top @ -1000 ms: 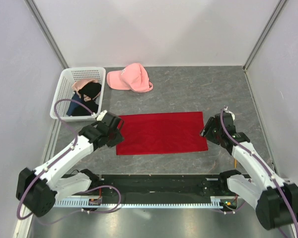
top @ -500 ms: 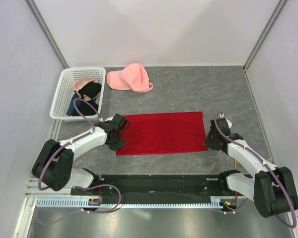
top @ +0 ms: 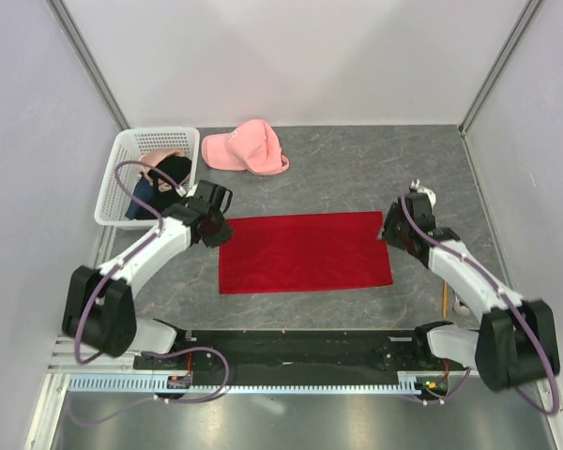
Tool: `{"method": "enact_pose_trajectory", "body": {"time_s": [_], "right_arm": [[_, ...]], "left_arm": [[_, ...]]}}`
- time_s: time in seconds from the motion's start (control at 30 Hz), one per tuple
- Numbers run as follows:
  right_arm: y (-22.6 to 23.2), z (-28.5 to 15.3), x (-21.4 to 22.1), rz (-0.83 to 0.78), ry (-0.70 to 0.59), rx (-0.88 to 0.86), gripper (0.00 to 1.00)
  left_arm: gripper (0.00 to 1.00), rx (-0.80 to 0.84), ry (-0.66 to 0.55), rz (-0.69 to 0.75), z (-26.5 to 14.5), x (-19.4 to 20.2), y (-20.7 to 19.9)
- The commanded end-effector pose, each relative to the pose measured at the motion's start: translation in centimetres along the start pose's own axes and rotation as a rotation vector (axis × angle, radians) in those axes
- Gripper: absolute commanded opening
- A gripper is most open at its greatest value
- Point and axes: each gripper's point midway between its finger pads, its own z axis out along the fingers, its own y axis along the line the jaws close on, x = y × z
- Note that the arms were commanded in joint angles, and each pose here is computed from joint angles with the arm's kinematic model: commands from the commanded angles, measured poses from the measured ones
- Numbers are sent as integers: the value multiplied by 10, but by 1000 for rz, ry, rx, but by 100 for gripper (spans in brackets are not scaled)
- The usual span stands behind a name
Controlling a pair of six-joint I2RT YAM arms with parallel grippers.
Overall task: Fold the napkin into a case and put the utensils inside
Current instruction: Fold and flatten the napkin at the center of the board.
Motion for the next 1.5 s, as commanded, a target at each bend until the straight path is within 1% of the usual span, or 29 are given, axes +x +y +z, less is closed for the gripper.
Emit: {"method": "enact_pose_trajectory", "body": {"time_s": [0.0, 0.03, 0.07, 0.1, 0.13, 0.2, 0.27, 0.37, 0.47, 0.63, 0.83, 1.0, 1.17, 1.3, 1.4, 1.43, 1.47], "right_arm": [[25, 26, -63, -97, -100, 21, 49], [27, 31, -67, -107, -101, 30, 47], [33, 34, -77, -111, -113, 27, 41], [31, 45, -74, -119, -87, 47, 37], [33, 49, -76, -117, -87, 44, 34], [36, 60, -74, -109, -78, 39, 25], [42, 67, -79, -107, -98, 25, 20], [40, 77, -82, -108, -96, 50, 20], [40, 83, -84, -105, -102, 59, 20], [43, 93, -89, -107, -106, 67, 20], [44, 107, -93, -114, -111, 78, 20], [48, 127, -89, -114, -92, 71, 20], [45, 145, -89, -147, -91, 92, 20], [44, 147, -95, -184, -103, 108, 20], [44, 134, -104, -186, -120, 120, 24], [46, 124, -113, -177, -138, 126, 32], [39, 117, -108, -175, -107, 156, 38]], "left_arm": [[15, -29, -62, 55, 23, -45, -12], [14, -63, -41, 71, 35, -44, -9], [12, -66, -62, 65, 37, -56, -14], [12, -78, -57, 68, 42, -57, -14], [11, -84, -55, 73, 46, -60, -15], [9, -114, -49, 78, 58, -65, -12], [8, -144, -47, 73, 65, -68, -5], [8, -156, -26, 47, 75, -68, 1], [8, -151, -7, 33, 81, -68, -1], [8, -174, 10, 32, 92, -65, 2], [8, -195, -1, 23, 101, -78, 1], [8, -217, 22, 23, 113, -82, 4], [8, -229, 27, 36, 122, -88, 4], [8, -213, 41, 48, 121, -89, 1], [10, -172, 28, 50, 108, -92, -7], [12, -149, 38, 51, 104, -90, -10], [13, -132, 36, 52, 99, -90, -13]]}}
